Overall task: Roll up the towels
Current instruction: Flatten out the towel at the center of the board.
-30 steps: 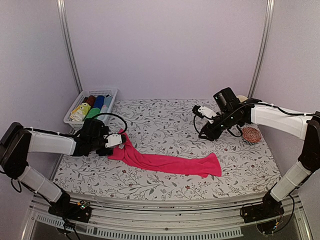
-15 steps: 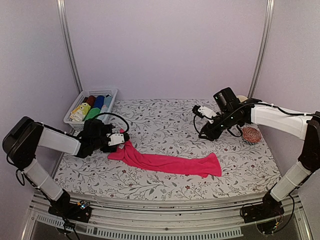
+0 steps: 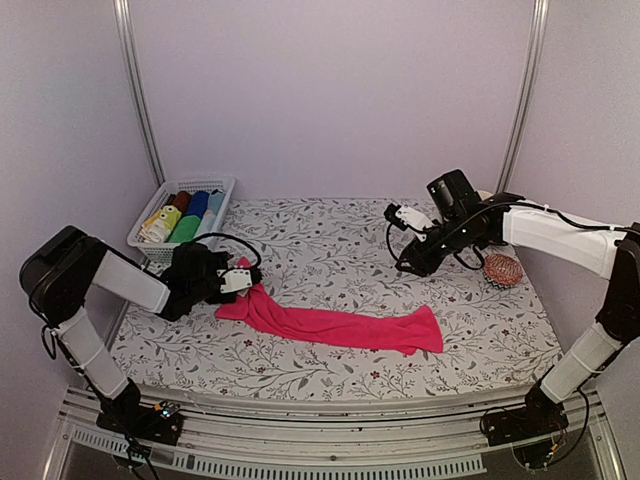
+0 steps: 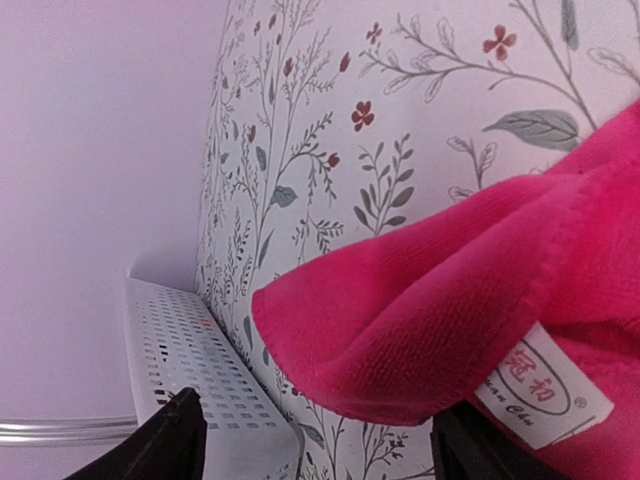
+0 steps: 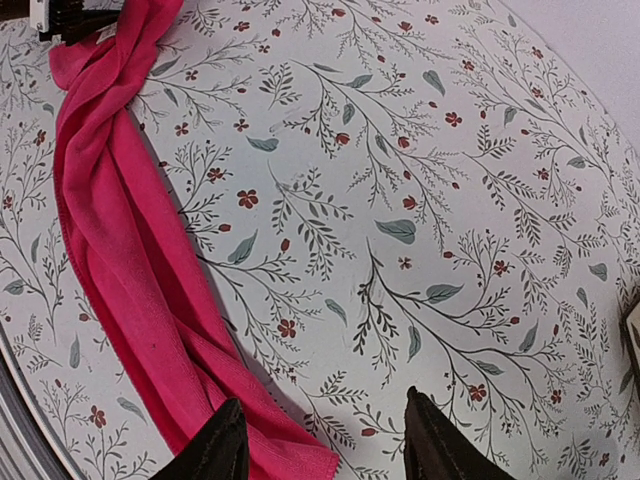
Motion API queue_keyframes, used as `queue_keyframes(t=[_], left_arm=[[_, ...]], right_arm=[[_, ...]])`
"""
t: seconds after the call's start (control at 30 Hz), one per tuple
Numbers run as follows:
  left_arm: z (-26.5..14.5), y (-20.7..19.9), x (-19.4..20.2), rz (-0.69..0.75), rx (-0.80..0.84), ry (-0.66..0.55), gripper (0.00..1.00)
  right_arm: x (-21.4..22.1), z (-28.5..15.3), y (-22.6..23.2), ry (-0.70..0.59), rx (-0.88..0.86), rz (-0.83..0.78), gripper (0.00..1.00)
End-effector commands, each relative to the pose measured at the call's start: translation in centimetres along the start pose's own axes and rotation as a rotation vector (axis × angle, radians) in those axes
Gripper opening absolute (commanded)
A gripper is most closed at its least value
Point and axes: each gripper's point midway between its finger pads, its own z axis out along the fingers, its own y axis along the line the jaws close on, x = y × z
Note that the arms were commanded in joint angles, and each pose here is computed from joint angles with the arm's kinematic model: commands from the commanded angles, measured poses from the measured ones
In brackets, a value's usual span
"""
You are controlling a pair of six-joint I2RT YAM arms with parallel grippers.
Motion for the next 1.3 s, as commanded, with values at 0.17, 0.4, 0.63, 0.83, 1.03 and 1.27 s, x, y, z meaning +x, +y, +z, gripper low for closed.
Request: queue_keyframes(t=[0.17, 0.4, 0.63, 0.83, 1.03, 1.27], left_arm=[[0.8, 1.6, -0.7, 0.041, -0.186, 0.016, 0.72], [-0.9, 2.4, -1.4, 0.028, -0.237, -0.011, 0.65], [-1.1, 2.0, -1.9, 0.038, -0.213, -0.031, 0.51], [-0.4, 0.8, -2.2, 0.048, -0.157, -0.042, 0.37], [-0.2, 0.2, -2.3, 0.044, -0.115, -0.044, 0.01], [-0.5, 1.4, -2.7, -0.028, -0.098, -0.037, 0.0]], right_arm=[[-1.2, 0.1, -0.3, -0.017, -0.001, 0.017, 0.54], [-1.2, 0.3, -0.2, -0.017, -0.006, 0.022, 0.54], [-1.2, 0.3, -0.3, -0.017, -0.005, 0.025, 0.54], [-1.1, 0.0, -0.3, -0.019, -0.001, 0.024, 0.54], [-0.2, 0.0, -0.2, 0.0, 0.006, 0.033, 0.53], [3.5, -1.4, 0.8, 0.0, 0.036, -0.021, 0.55]])
